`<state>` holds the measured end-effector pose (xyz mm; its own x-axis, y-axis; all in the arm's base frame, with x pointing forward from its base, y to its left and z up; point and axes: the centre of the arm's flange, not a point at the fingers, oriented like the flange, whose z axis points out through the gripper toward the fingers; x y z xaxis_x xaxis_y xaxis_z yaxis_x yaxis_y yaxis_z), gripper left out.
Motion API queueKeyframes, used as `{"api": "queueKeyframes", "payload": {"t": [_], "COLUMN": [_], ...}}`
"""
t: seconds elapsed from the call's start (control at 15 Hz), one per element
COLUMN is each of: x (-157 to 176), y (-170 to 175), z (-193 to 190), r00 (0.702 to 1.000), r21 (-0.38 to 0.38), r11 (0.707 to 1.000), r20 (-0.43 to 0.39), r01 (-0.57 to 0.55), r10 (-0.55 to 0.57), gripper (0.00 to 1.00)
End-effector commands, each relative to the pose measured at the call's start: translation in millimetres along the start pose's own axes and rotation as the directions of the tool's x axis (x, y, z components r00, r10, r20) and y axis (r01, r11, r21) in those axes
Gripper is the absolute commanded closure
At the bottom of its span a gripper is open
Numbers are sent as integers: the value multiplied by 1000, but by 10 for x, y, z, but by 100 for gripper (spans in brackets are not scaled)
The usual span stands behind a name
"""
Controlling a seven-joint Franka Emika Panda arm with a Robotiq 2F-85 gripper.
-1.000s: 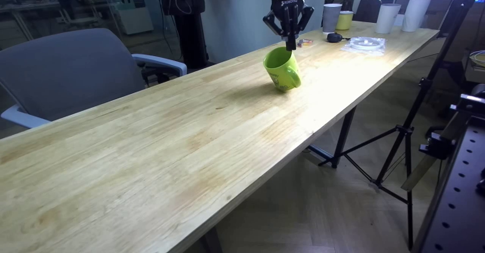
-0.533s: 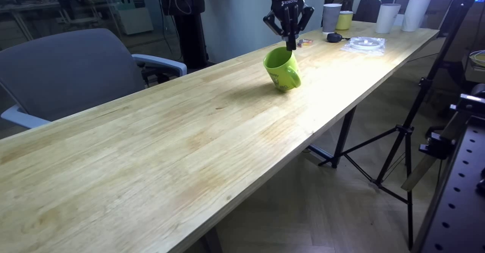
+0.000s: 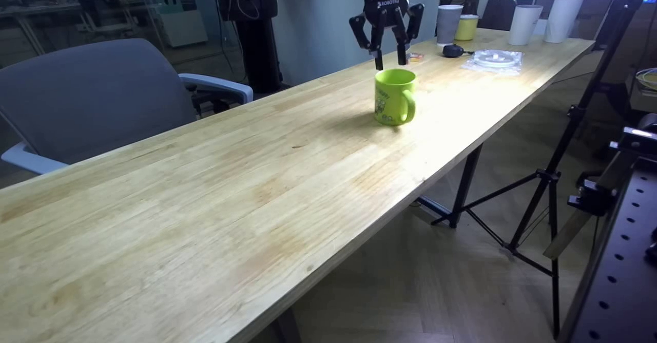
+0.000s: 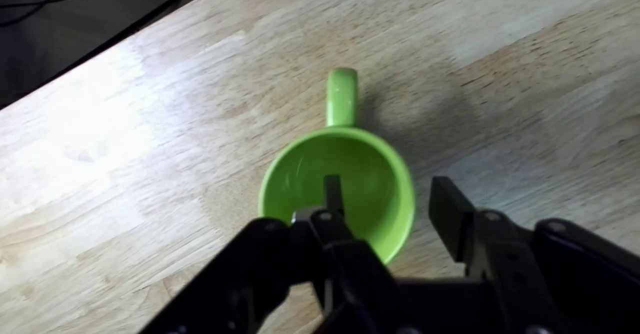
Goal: Move the green cup to the right
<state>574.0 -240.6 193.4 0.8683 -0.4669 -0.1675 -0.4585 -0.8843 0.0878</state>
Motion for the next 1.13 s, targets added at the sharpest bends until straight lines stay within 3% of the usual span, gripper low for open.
{"api": "queueKeyframes", "payload": {"t": [0.0, 0.13, 0.27, 0.8, 0.87, 1.07], "x": [17, 16, 12, -163, -63, -94], "y": [-119, -202, -307, -552, -500, -505], "z": [-152, -259, -462, -1805, -1557, -1636], "r00": [1000, 1000, 999, 980, 982, 981], "r21": [-4, -6, 0, 29, 37, 39], "r11": [1000, 1000, 999, 997, 995, 995], "r20": [11, 9, -7, -186, -169, -177], "r01": [18, 29, 43, 78, 87, 91], "r10": [-18, -29, -43, -72, -80, -83], "gripper": [19, 5, 0, 0, 0, 0]}}
